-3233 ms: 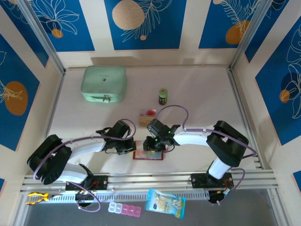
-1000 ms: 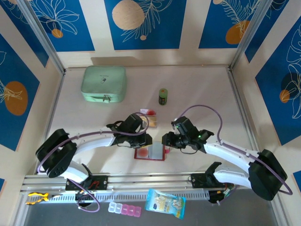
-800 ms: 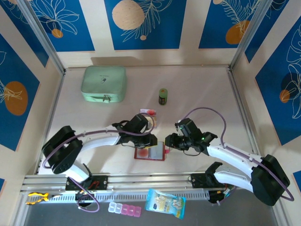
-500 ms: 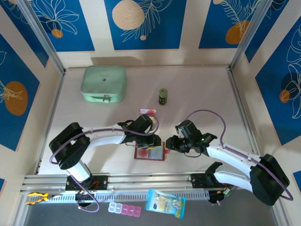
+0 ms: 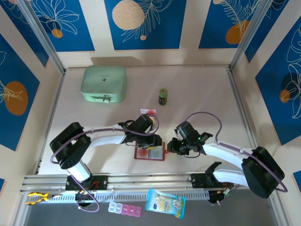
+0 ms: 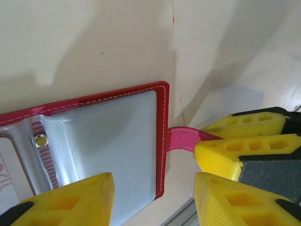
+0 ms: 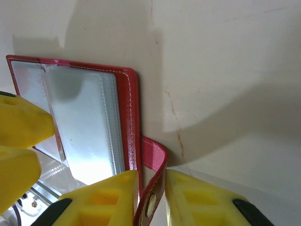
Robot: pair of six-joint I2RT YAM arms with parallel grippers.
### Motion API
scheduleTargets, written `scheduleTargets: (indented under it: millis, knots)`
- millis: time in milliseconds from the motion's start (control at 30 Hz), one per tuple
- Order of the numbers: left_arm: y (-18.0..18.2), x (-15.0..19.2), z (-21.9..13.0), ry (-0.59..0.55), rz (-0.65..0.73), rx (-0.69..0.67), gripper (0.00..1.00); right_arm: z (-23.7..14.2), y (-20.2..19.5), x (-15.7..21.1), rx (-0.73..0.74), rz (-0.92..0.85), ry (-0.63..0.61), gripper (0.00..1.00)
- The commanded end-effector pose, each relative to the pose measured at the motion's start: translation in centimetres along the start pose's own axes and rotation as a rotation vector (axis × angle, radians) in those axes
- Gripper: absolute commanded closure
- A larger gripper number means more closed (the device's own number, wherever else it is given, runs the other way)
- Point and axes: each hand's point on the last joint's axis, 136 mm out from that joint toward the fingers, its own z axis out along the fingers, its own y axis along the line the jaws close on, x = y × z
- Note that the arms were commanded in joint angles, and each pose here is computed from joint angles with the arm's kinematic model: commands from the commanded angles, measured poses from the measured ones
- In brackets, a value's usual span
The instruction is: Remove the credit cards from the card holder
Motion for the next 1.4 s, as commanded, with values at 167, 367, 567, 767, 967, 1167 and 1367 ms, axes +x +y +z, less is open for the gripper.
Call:
scheduleTargets:
  millis: [167, 367, 567, 767, 967, 1167, 1367]
  knots:
    - [1.4, -0.5, -2.8, -0.081, 0.008, -0.025, 0.52, -0.2, 0.4, -0.9, -0.017, -0.013, -0.009, 0.82]
    - [3.9, -0.5, -5.0, -0.144, -0.019, -0.072, 0.52, 0.0, 0.8, -1.5, -0.014, -0.020, 0.007, 0.83]
    - [6.4, 0.3, -6.8, -0.186, -0.047, -0.111, 0.53, 0.3, 1.2, -1.8, -0.010, -0.023, 0.029, 0.83]
    - [8.4, 1.2, -7.2, -0.203, -0.085, -0.122, 0.57, 0.3, 1.4, -2.1, 0.009, -0.029, 0.039, 0.83]
    - [9.2, 1.8, -7.1, -0.214, -0.101, -0.110, 0.64, -0.5, 1.7, -2.4, 0.043, -0.023, 0.036, 0.73]
    - [9.4, 2.1, -6.1, -0.194, -0.120, -0.078, 0.74, -2.4, 2.8, -3.0, 0.072, -0.050, -0.011, 0.66]
    - [9.3, 2.0, -5.2, -0.182, -0.124, -0.055, 0.84, -3.2, 5.6, -3.4, 0.031, -0.106, -0.029, 0.65]
